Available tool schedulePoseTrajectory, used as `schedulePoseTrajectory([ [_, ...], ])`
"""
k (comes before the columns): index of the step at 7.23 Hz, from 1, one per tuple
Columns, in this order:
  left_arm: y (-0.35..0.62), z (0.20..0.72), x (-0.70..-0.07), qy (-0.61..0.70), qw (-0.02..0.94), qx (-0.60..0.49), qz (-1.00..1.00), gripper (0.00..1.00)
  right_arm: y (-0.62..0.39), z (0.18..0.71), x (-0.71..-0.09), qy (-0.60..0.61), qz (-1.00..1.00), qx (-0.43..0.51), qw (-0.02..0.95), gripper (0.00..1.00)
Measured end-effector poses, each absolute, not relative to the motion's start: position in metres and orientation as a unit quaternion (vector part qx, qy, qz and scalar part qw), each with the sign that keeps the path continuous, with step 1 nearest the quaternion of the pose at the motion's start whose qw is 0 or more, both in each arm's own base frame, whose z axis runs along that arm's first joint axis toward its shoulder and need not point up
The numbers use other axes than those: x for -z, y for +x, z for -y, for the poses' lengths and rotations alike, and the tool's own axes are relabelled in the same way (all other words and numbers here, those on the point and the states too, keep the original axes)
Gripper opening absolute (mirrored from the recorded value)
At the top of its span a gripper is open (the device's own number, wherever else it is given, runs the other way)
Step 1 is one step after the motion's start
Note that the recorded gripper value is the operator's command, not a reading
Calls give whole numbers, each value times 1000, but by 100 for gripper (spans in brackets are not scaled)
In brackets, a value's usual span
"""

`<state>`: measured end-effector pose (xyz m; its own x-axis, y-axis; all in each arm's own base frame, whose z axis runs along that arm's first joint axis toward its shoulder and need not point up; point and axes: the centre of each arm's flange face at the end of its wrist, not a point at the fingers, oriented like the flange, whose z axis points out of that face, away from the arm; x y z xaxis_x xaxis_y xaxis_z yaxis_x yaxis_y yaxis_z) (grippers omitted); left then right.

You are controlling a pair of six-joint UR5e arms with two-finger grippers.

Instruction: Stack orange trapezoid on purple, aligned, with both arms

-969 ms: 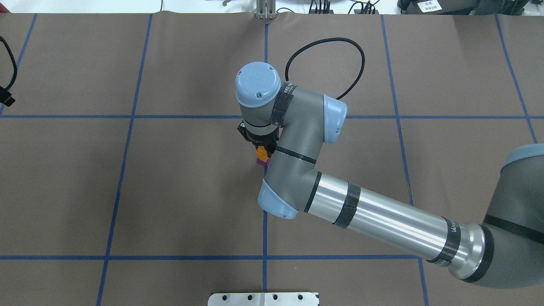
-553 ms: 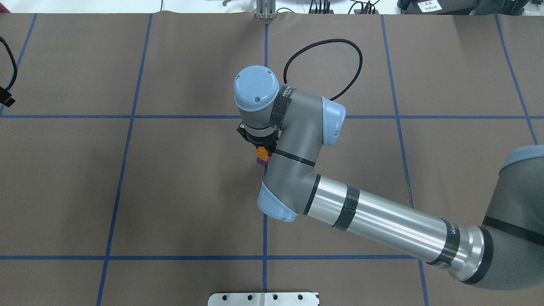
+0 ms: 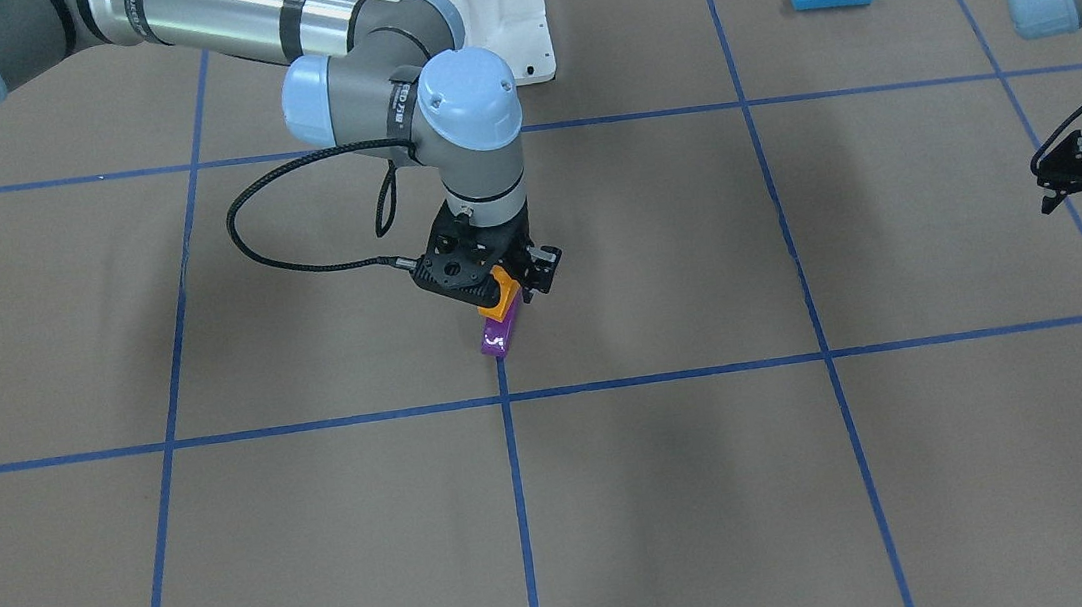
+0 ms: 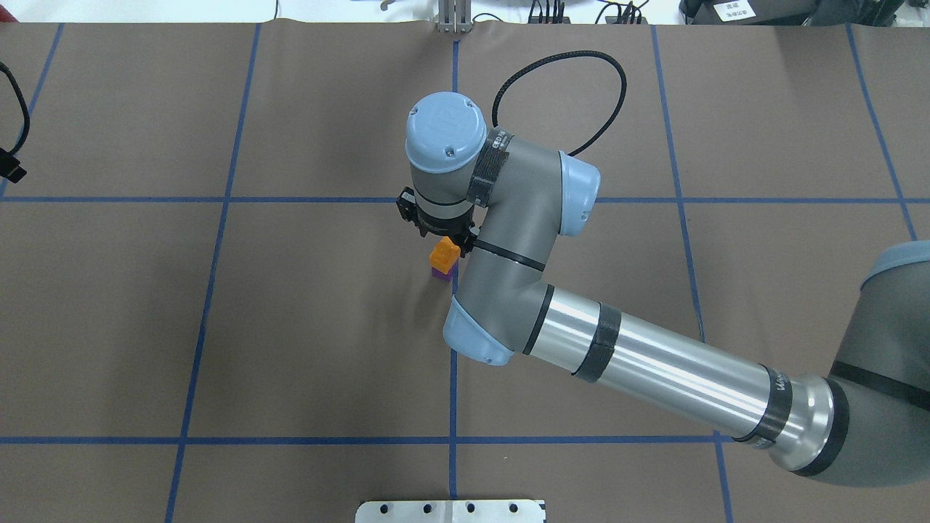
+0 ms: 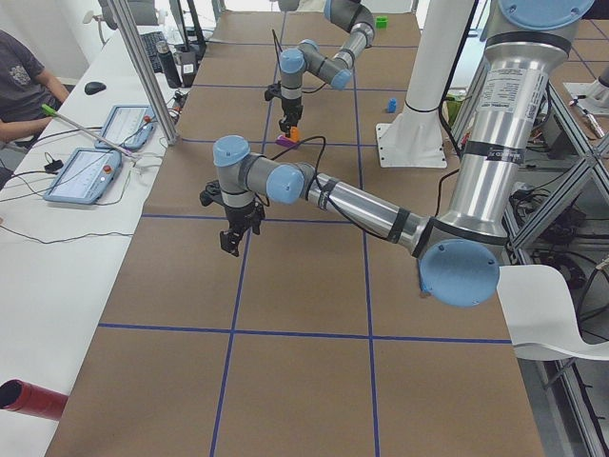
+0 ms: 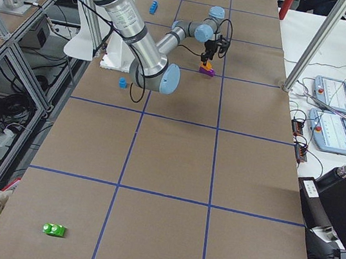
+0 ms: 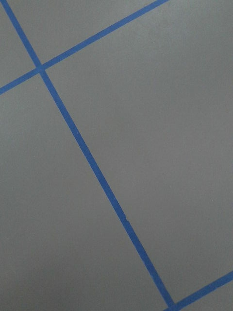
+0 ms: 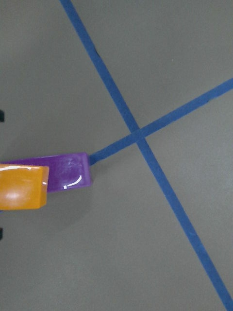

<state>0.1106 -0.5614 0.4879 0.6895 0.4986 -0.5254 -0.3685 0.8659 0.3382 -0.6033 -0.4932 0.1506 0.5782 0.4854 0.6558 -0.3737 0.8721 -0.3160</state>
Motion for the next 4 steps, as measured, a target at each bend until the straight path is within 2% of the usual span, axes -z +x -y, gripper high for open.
schedulePoseTrajectory([
  [2,110,562,-487,105,913,-239,-314,100,-570,510,-136,-76,402,-252,877,100],
  [4,94,564,-487,112,912,-235,-318,100,-483,529,-125,-53,401,-230,885,100],
])
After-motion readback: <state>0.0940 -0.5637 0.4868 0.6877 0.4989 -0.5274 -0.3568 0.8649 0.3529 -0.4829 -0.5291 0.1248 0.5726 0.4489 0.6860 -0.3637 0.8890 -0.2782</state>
